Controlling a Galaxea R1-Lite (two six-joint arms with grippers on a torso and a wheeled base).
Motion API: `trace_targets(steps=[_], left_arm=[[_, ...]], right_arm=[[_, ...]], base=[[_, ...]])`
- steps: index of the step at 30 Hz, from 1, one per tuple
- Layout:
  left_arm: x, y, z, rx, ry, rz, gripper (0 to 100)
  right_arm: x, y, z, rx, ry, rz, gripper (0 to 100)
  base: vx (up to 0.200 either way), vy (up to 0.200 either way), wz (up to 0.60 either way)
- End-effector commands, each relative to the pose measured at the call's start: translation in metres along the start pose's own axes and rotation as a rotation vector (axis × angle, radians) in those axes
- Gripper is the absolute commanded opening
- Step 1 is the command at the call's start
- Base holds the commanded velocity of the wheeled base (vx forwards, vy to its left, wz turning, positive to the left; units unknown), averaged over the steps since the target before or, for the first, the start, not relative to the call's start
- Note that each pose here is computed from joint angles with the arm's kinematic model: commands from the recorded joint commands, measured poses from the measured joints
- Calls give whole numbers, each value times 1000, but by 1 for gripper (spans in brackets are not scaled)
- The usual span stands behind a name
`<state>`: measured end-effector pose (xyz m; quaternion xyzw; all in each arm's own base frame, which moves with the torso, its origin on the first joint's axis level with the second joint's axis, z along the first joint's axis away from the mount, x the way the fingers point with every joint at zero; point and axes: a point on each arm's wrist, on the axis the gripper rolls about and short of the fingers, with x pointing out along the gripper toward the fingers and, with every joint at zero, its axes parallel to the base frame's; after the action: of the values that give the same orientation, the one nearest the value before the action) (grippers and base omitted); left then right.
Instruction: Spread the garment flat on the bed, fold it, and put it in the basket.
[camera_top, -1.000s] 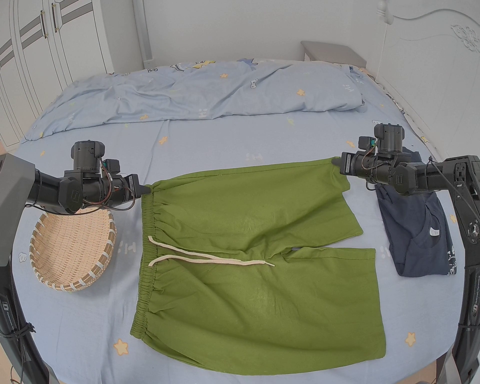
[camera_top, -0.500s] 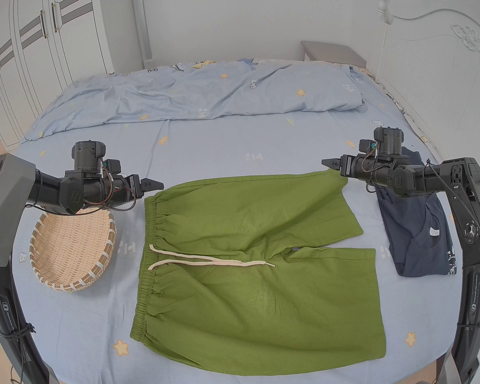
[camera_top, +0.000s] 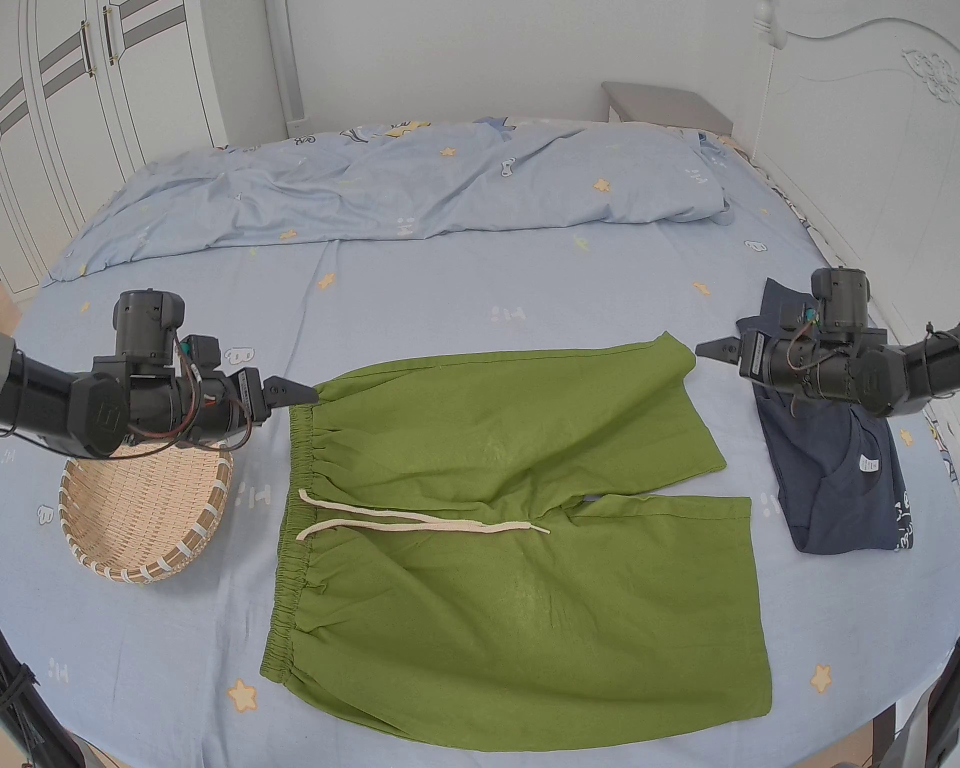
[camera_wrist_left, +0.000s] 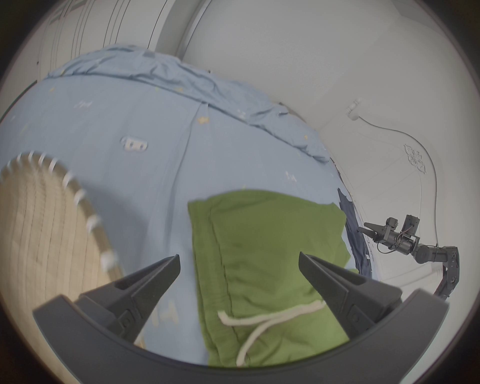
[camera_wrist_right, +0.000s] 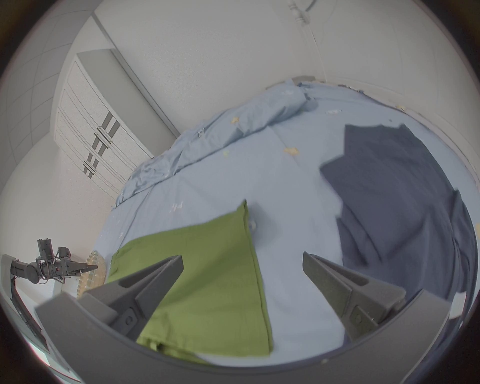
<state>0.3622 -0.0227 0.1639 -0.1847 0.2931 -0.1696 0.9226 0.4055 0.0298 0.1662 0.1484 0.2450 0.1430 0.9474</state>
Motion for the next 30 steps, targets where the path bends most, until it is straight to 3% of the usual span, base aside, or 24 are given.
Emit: trace_targets(steps=[1,3,9,12,21,30], left_arm=[[-81,-18,-80,-124,118,1,100],[-92,-17,-99,-155,159,-13,100],[-134,-17,-161,-266,290,-180,100],[-142,-15,-181,-286,337,-201,100],[-134,-2,-213,-261,405,-180,100],[-110,18,-223,-253,494,-144,100]], right_arm=[[-100,10,-61,56,67,23,100],[-113,11,-80,60,91,37,100],[-151,21,-134,67,175,75,100],[-163,23,-145,65,189,81,100],[-174,29,-140,44,145,99,100],[-172,33,-135,29,126,119,100]], base=[[0,0,0],[0,0,0],[0,0,0],[0,0,0],[0,0,0],[0,0,0]])
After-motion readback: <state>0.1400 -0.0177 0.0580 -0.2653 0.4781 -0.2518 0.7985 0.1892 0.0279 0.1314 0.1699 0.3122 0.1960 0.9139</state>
